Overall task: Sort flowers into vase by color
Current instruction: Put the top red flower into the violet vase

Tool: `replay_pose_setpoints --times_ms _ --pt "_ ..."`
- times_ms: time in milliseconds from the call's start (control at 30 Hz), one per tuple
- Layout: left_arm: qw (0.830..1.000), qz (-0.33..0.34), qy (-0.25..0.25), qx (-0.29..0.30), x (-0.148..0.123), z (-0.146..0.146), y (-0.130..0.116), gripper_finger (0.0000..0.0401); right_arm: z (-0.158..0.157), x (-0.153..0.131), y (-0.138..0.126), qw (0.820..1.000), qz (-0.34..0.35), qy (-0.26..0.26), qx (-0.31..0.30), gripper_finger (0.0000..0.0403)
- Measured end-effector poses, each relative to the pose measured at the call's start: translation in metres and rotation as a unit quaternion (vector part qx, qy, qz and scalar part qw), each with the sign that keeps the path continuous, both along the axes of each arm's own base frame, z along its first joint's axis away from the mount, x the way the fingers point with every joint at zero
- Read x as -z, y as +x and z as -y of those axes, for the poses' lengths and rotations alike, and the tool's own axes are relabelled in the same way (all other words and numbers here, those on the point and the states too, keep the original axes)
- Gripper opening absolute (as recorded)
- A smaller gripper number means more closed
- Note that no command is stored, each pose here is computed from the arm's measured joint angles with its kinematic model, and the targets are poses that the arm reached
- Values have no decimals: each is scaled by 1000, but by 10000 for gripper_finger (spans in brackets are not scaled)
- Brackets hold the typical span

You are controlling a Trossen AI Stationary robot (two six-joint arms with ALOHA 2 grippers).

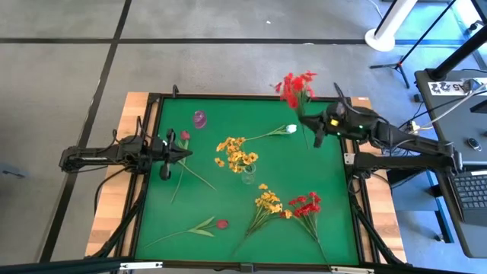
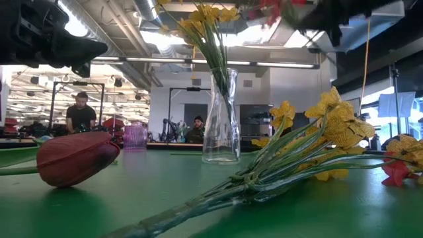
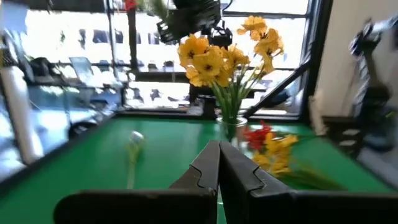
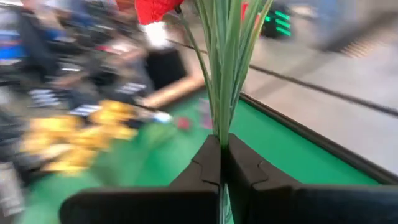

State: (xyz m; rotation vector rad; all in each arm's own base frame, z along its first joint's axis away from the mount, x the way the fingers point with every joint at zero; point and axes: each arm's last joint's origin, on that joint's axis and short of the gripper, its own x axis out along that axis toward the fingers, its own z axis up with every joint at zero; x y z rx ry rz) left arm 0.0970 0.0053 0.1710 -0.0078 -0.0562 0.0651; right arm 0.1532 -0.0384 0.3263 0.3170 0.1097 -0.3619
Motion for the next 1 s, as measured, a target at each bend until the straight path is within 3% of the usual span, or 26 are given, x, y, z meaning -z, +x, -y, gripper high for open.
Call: replay_pose_setpoints --times_ms 133,267,400,567,733,800,1000 --pt "1000 -3 20 -1 0 0 0 0 -14 -11 6 996 49 -38 -66 3" --pt "1000 12 -17 6 -2 0 0 0 -22 -18 13 990 86 -66 -91 2" --pt "994 106 -7 39 -20 2 -3 0 -24 -22 23 985 114 -85 -98 1" --pt "970 224 17 97 -42 6 -12 0 -23 -16 39 985 108 -93 -102 1" --pt "952 274 -15 136 -51 8 -19 0 -22 -11 48 986 94 -94 -103 1" --pt "953 279 -28 114 -52 6 -19 0 -22 -14 48 985 98 -96 -103 1" --pt "960 257 -93 -63 -54 -5 -11 0 -22 -42 47 978 131 -129 -99 1"
